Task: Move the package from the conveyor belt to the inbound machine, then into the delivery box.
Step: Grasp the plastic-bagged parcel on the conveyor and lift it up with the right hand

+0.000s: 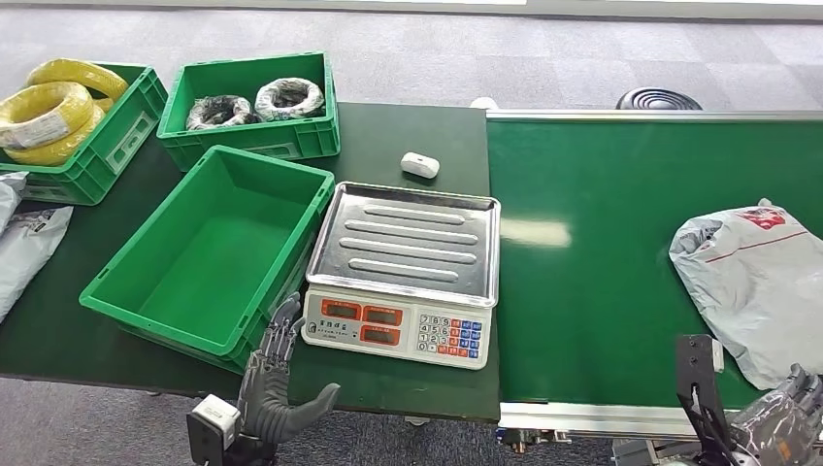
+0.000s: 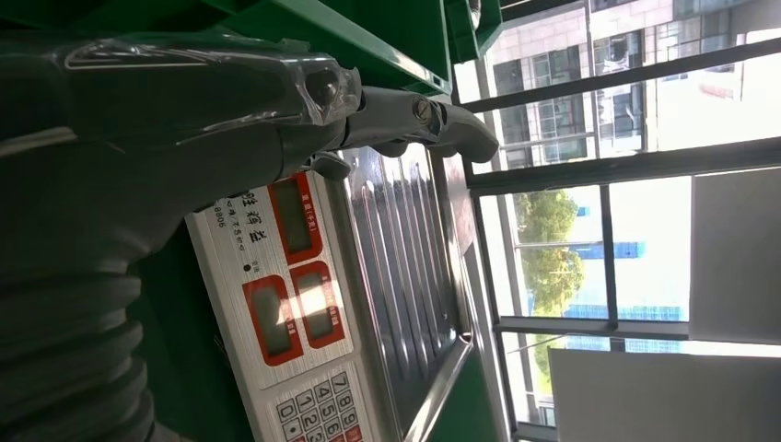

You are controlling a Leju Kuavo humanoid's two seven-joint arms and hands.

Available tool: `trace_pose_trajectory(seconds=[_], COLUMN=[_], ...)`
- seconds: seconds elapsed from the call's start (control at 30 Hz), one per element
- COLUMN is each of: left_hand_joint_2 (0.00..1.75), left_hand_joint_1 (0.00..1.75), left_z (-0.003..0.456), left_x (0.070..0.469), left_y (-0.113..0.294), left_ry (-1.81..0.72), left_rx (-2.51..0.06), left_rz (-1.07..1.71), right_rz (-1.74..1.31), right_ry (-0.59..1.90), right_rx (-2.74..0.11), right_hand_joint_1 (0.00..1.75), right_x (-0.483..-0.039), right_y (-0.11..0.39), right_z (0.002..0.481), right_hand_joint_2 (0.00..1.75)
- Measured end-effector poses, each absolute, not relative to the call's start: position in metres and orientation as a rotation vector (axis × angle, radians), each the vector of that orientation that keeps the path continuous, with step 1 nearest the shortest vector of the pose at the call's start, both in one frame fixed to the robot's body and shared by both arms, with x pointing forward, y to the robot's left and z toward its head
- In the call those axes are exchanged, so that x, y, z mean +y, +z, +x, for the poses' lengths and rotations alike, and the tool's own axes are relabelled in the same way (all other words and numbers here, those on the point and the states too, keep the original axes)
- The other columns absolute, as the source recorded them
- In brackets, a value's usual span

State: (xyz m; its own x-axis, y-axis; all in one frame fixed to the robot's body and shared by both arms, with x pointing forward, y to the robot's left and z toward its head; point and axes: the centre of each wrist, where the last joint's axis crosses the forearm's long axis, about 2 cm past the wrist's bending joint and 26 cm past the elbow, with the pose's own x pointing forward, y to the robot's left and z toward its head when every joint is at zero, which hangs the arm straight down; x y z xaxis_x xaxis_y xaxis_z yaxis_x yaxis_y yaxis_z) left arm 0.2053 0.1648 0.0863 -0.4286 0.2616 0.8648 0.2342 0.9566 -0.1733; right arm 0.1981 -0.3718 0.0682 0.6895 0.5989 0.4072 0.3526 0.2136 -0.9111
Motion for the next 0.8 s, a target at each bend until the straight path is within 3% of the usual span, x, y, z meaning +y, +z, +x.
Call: trace_pose_trajectory(seconds=[0.43, 0.8], left_hand_joint_2=[1.75, 1.75], left_hand_joint_1=[0.0, 0.0], left_z=[0.208, 0.207], left_x=[0.168, 0.174], left_y=[0.082, 0.087], left_ry=[0.021, 0.031], left_rx=[-2.02, -2.021], left_rz=[-0.334, -0.283], right_rz=[-1.135, -1.62], right_ry=[0.171, 0.2], right_rx=[-0.837, -0.893], right_hand_joint_1=[0.0, 0.0], right_x=[-0.409, -0.415], right_y=[0.064, 0.09], right_z=[0.211, 0.232], right_hand_joint_2=[1.75, 1.75])
